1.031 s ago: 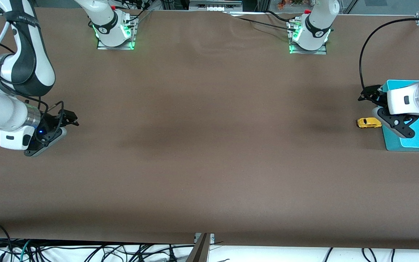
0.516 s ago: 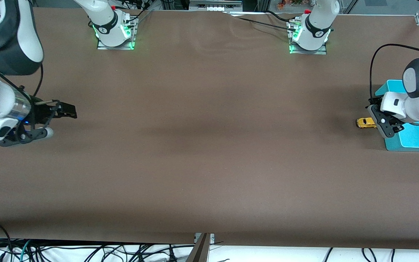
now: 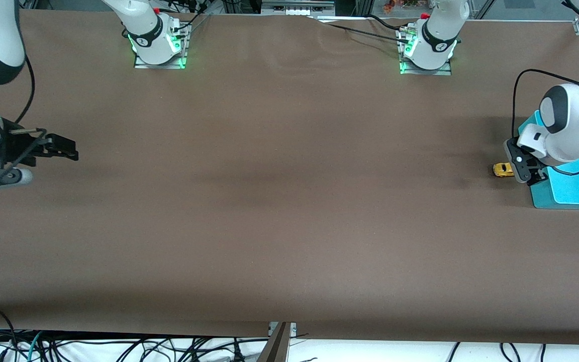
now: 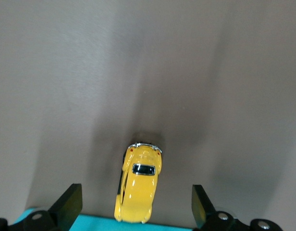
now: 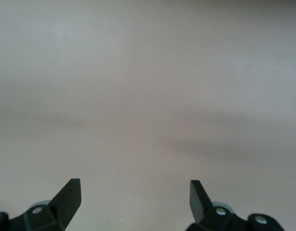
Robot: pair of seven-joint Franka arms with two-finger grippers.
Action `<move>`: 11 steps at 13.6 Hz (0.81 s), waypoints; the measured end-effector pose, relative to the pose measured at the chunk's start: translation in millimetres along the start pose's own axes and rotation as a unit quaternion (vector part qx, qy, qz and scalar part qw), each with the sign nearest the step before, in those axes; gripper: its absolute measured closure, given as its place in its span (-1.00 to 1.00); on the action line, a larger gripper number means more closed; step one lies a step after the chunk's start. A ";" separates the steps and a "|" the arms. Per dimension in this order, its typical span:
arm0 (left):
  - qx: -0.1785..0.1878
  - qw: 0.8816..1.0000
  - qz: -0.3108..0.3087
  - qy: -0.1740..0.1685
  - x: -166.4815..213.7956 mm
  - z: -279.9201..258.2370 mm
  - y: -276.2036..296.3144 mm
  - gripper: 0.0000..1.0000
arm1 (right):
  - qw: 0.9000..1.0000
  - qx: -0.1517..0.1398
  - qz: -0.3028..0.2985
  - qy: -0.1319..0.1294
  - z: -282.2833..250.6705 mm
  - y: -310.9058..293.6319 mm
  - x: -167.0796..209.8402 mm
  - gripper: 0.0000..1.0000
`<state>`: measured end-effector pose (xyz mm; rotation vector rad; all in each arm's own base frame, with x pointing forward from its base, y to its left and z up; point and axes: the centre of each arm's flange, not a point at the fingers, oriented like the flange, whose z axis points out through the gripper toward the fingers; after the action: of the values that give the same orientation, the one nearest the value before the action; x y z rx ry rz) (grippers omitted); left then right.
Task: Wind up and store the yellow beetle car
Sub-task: 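Lower the left gripper onto the car beside the teal box and grasp, then lift the car into the teal box and open the left gripper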
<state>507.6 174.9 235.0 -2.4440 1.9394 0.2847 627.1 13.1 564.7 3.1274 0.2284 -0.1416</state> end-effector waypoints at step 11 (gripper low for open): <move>0.021 0.998 0.053 -0.016 -15.7 59.9 0.7 -0.57 | 0.999 -0.022 0.024 0.006 -32.2 11.9 -41.6 -1.00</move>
<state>495.3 197.0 178.4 -2.2995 2.0438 0.2791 590.7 -4.4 600.5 3.0875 0.1548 -0.1144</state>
